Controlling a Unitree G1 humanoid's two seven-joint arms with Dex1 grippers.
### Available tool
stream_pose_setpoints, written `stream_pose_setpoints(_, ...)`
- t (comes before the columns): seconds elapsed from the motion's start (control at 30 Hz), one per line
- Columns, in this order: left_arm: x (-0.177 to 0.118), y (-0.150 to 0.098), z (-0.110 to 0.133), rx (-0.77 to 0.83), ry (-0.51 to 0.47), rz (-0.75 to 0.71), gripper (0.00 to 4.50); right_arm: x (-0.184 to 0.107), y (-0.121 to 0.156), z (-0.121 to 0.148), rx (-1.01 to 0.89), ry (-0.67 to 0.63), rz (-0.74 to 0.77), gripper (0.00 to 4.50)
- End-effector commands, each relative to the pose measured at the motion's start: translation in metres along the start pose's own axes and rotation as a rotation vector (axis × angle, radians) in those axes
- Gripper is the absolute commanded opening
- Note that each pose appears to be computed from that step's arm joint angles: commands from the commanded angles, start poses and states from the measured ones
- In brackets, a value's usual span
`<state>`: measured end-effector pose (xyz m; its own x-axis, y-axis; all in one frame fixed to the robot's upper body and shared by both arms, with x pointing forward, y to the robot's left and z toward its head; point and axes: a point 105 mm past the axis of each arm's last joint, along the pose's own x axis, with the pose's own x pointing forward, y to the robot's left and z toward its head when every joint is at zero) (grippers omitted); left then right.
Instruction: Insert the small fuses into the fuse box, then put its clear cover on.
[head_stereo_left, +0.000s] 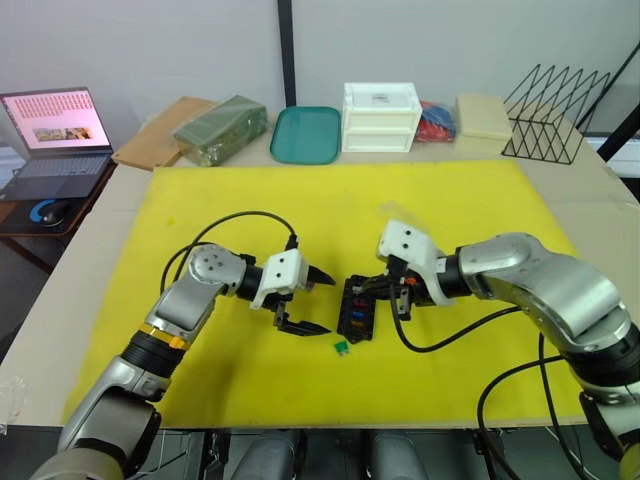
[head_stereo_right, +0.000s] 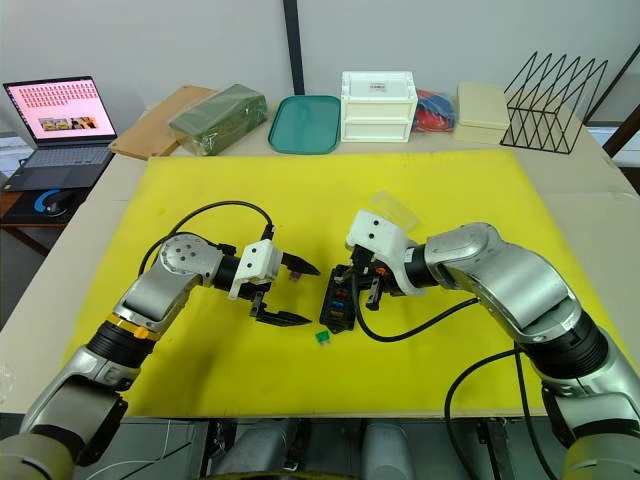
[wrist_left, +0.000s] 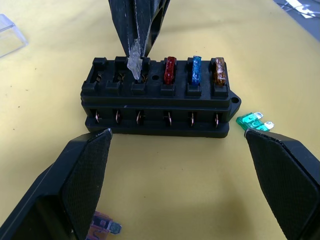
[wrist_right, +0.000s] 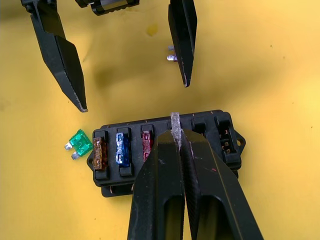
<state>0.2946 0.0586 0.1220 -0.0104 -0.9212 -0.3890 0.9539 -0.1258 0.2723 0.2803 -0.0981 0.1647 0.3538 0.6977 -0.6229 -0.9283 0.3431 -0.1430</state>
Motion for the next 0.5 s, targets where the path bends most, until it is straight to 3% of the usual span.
stream_pose_setpoints(0.03,-0.002,0.000,0.004,0.030,-0.006,0.004,4.47,-0.003,0.000,0.005,-0.032,-0.019,-0.013,0.00)
stream_pose_setpoints(0.5,-0.001,0.000,0.005,0.029,-0.010,0.003,4.47,0.002,-0.002,-0.009,-0.043,0.015,-0.026,0.00)
